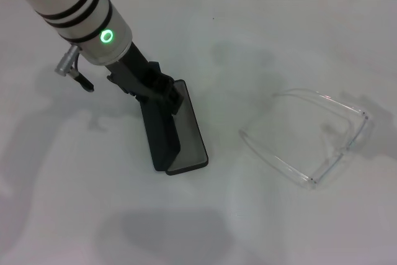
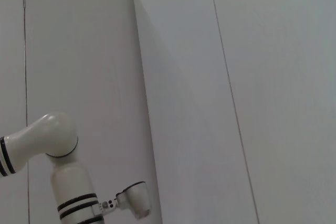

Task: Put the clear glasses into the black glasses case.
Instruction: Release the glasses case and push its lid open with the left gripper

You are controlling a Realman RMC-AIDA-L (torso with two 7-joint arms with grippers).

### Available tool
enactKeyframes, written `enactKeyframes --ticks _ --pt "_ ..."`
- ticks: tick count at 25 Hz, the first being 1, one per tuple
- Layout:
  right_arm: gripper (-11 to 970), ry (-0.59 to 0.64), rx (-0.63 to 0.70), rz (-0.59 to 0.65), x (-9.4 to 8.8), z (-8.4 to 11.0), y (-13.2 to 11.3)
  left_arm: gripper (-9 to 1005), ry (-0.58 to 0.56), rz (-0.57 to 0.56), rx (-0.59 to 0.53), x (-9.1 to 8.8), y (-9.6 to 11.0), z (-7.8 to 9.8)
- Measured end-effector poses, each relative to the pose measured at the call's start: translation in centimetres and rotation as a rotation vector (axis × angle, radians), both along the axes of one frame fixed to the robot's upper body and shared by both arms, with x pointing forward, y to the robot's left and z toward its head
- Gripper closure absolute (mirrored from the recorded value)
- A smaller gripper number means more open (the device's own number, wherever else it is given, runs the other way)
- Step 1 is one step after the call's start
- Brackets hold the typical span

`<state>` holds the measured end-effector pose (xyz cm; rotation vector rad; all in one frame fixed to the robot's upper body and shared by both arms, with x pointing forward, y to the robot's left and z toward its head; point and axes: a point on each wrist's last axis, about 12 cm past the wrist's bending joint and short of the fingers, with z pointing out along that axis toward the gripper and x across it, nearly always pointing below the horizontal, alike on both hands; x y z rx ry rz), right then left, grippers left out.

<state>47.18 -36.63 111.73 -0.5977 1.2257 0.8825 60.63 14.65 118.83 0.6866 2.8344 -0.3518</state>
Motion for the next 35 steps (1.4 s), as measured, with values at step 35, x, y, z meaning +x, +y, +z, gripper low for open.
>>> enactKeyframes --ticks 35 --pt "86 0.004 0.002 -0.013 -0.4 -0.1 -0.3 699 -0.011 -0.128 0.078 -0.6 -1.1 -0.5"
